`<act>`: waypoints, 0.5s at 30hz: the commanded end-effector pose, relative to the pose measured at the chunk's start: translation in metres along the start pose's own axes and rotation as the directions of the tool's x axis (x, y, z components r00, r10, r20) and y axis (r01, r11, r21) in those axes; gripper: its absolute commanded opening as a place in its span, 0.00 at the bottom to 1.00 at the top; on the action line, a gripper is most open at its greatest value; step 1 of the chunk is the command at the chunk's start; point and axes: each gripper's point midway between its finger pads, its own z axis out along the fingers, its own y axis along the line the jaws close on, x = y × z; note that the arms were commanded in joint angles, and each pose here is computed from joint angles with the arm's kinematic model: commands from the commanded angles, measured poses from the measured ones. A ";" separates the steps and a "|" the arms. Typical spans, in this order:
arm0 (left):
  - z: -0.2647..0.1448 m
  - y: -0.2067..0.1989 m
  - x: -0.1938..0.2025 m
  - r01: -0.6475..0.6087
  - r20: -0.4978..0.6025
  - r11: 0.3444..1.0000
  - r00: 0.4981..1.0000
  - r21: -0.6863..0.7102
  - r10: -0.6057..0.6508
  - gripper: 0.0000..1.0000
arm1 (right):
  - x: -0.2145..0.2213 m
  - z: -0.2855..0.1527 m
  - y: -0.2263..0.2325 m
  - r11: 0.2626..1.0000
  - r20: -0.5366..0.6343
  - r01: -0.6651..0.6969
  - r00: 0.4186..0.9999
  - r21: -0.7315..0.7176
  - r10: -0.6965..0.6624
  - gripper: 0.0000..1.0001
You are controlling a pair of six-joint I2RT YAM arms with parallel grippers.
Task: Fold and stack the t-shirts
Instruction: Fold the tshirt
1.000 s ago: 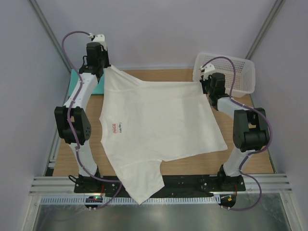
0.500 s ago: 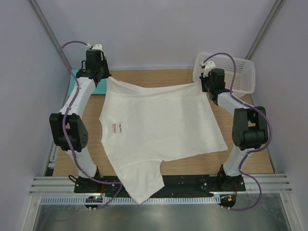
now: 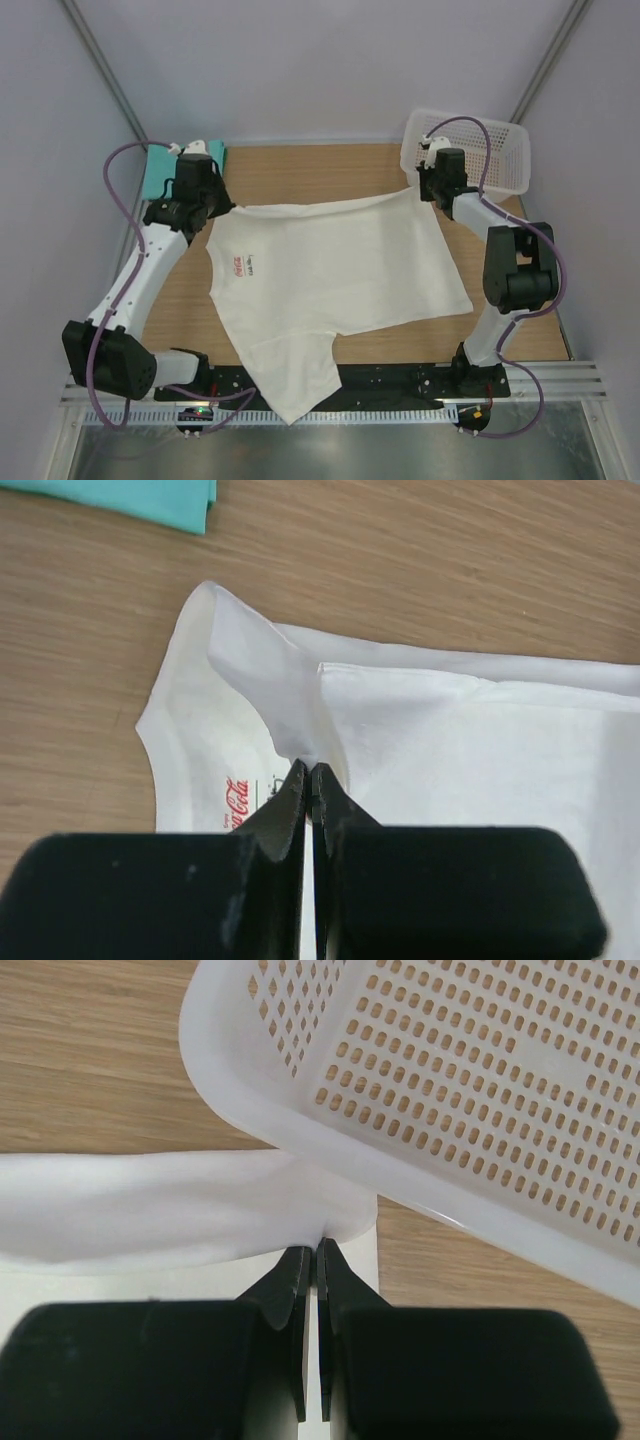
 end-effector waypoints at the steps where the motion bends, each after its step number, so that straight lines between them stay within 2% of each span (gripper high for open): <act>1: -0.016 0.011 0.018 0.076 -0.019 0.996 0.997 -0.038 -0.076 0.00 | -0.025 -0.021 -0.010 0.998 0.061 -0.042 0.997 0.056 0.039 0.03; 8: -0.033 0.021 0.050 0.163 -0.068 0.985 0.984 -0.051 -0.167 0.00 | -0.017 -0.020 -0.014 0.995 0.011 -0.051 0.999 0.084 0.050 0.02; 15: -0.042 0.044 0.074 0.224 -0.107 0.957 0.963 -0.182 -0.246 0.00 | 0.004 -0.027 -0.017 0.993 -0.046 -0.052 0.997 0.111 0.058 0.02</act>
